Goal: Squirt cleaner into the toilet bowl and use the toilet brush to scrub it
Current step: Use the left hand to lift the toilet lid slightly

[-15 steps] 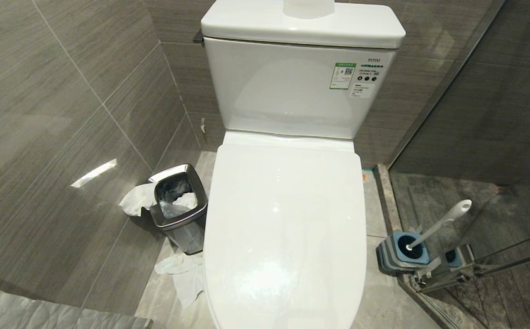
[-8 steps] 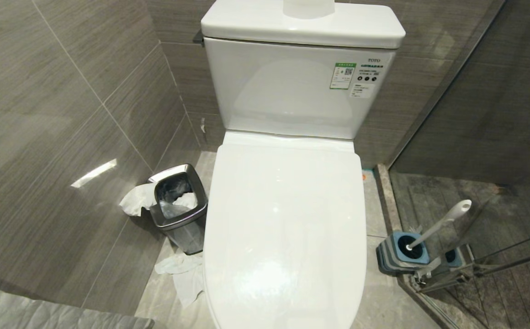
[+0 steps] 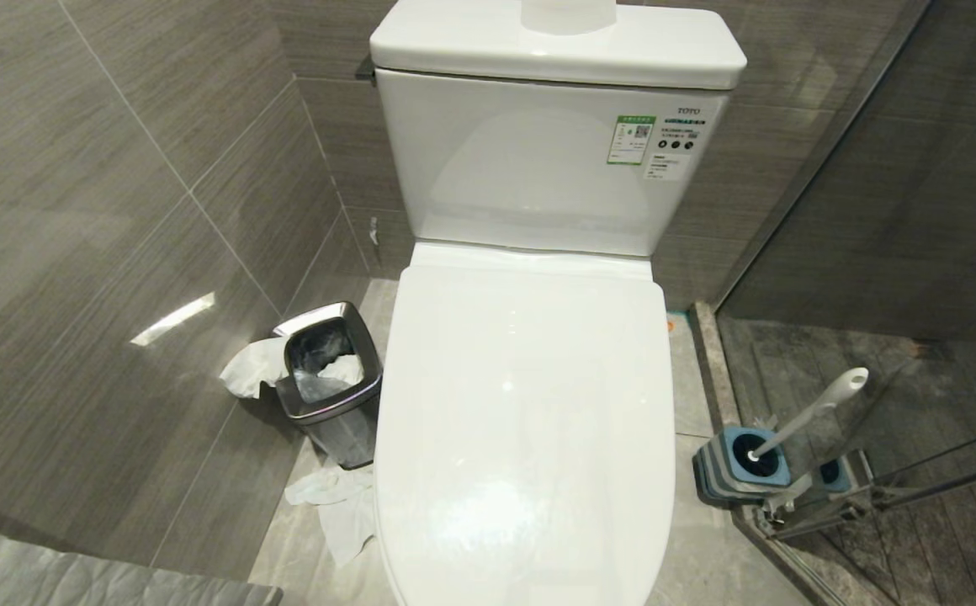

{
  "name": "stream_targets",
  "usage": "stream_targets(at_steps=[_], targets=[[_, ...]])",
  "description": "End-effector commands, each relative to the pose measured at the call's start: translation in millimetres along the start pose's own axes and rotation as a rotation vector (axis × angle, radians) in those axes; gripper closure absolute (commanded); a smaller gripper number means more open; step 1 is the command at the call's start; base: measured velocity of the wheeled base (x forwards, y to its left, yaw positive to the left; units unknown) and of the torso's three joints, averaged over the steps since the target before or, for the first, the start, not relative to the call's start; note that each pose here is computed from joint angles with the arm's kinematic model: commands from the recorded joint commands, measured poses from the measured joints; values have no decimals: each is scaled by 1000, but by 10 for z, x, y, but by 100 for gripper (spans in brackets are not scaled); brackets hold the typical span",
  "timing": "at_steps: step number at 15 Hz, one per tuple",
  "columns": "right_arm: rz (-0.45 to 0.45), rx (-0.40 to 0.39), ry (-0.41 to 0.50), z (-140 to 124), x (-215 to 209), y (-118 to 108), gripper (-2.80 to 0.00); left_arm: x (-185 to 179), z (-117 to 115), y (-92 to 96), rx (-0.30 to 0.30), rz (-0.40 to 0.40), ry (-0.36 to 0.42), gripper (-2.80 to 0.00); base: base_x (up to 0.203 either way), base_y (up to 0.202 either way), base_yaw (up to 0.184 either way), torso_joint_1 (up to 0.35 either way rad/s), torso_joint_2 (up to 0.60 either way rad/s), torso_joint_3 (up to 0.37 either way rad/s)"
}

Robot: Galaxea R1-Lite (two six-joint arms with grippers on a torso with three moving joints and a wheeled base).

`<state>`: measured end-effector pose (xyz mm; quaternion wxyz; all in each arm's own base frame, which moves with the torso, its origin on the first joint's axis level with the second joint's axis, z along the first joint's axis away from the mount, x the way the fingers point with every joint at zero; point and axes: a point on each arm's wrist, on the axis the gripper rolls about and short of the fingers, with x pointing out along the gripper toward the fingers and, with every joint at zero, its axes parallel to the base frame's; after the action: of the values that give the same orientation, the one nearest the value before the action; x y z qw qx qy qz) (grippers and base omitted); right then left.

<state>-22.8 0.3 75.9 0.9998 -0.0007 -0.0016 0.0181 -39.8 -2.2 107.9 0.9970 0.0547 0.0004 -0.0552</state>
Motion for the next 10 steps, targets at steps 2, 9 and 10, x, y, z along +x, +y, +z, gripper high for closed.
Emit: stream_targets(at_steps=[2,9,10], targets=[[1,0,0,-1,0,0,0,-40,223,17,9,-15,5,0,0,0,0,0,0,0],[1,0,-1,3,-1,0,0,116,582,73,41,-23,67,0,0,0,0,0,0,0],[1,0,0,-1,0,0,0,164,664,87,41,-25,77,0,0,0,0,0,0,0]])
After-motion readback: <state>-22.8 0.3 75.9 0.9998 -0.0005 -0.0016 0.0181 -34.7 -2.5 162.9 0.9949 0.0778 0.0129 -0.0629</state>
